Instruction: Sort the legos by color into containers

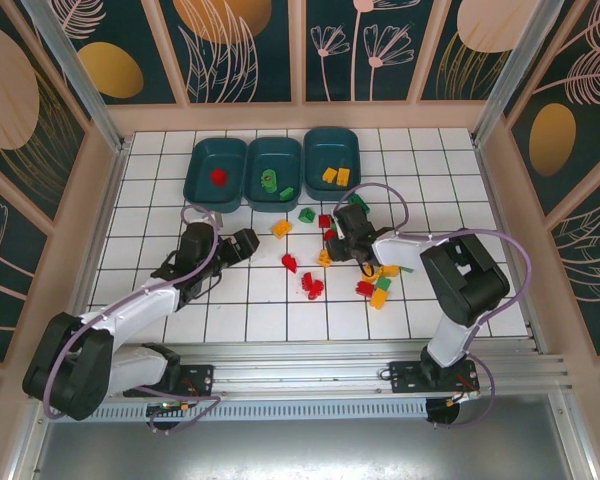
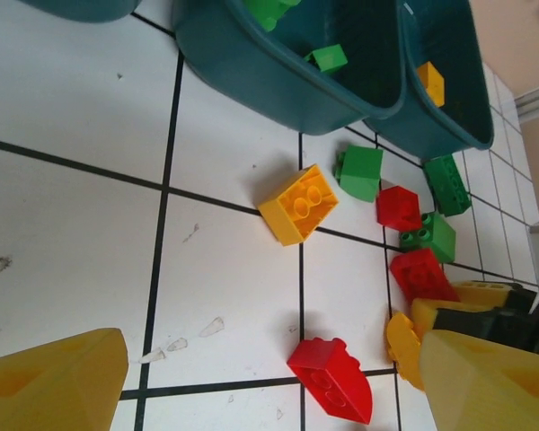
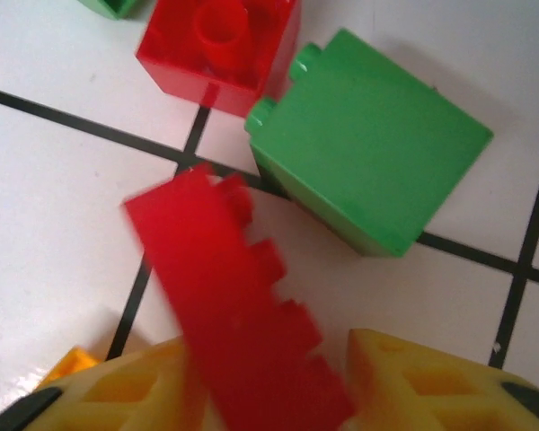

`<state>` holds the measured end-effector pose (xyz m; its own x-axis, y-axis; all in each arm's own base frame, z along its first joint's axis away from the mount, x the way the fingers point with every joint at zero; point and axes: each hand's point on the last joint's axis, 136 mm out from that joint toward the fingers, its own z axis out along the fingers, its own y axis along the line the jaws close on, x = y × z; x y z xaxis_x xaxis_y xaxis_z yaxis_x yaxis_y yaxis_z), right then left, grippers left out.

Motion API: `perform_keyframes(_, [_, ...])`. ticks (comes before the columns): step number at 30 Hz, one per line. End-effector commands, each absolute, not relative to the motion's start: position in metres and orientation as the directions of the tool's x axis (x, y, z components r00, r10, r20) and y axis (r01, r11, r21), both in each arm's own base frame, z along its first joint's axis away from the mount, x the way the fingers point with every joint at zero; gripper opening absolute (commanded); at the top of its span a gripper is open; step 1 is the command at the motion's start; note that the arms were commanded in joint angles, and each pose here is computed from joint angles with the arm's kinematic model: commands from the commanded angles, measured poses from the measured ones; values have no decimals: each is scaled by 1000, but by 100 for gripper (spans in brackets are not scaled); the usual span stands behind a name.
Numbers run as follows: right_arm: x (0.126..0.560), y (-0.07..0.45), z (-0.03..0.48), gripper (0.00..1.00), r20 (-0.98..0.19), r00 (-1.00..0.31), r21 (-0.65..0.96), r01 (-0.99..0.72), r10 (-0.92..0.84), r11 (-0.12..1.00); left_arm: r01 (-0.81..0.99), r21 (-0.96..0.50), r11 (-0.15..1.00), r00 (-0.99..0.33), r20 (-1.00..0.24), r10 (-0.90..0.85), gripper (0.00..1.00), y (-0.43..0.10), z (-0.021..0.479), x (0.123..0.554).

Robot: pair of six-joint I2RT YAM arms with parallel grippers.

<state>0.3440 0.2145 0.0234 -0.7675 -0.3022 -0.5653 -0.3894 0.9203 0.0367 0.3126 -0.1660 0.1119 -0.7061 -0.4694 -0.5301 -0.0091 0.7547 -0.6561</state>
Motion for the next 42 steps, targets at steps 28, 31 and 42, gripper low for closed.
perform_keyframes(28, [396, 478, 168, 9, -853, -469, 201, -701, -230, 684, -346, -739, 578, -442, -415, -795, 87, -44, 104, 300])
perform_keyframes(31, [420, 501, 156, 9, -842, -480, 196, -699, -247, 688, -314, -747, 586, -467, -416, -781, 88, -50, 107, 298])
perform_keyframes(42, [472, 526, 138, 21, -832, -497, 188, -673, -248, 716, -206, -748, 631, -526, -460, -716, 90, -63, 127, 296])
